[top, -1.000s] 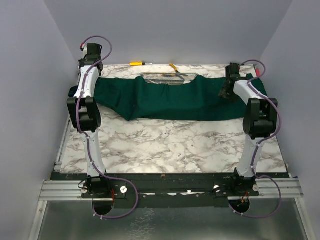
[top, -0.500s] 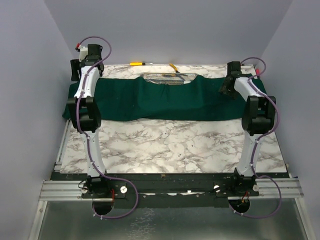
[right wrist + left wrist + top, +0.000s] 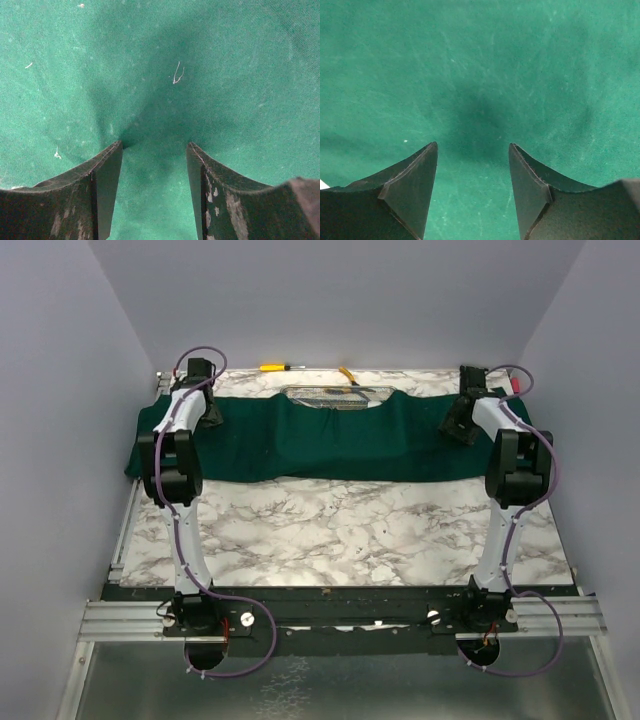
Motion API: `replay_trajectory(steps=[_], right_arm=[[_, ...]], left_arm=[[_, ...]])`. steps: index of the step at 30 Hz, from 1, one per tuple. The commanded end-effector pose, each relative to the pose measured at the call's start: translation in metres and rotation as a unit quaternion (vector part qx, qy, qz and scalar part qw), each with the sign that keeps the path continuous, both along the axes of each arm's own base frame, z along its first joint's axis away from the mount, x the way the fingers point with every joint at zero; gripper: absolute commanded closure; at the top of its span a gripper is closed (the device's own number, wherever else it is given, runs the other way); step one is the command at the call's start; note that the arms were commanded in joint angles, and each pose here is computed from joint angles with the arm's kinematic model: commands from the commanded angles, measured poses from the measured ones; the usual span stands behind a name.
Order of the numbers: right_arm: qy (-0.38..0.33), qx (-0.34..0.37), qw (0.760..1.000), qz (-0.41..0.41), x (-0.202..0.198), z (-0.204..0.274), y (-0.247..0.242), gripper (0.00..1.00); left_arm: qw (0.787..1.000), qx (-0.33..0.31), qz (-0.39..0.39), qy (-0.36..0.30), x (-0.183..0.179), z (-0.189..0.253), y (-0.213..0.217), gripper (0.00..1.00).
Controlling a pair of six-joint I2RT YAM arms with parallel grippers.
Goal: Open and lay out the surgical kit
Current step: Open the surgical kit at the center of the board.
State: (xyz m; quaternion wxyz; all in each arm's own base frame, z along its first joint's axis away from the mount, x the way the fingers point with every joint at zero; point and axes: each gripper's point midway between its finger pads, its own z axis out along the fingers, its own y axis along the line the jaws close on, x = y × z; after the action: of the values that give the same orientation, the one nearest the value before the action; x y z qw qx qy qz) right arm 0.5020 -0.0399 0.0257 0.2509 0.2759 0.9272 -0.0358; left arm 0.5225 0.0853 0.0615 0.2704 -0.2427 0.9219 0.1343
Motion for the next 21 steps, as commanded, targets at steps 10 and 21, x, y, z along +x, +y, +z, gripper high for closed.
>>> replay_trajectory(steps=[10, 21], right_arm=[[0.085, 0.018, 0.995, -0.040, -0.042, -0.045, -0.025, 0.42], [0.097, 0.028, 0.994, -0.042, -0.046, -0.053, -0.022, 0.42]], left_arm=[[0.985, -0.120, 0.103, 0.062, -0.069, -0.072, -0.040, 0.42], [0.987, -0.118, 0.092, 0.066, -0.070, -0.085, -0.037, 0.42]])
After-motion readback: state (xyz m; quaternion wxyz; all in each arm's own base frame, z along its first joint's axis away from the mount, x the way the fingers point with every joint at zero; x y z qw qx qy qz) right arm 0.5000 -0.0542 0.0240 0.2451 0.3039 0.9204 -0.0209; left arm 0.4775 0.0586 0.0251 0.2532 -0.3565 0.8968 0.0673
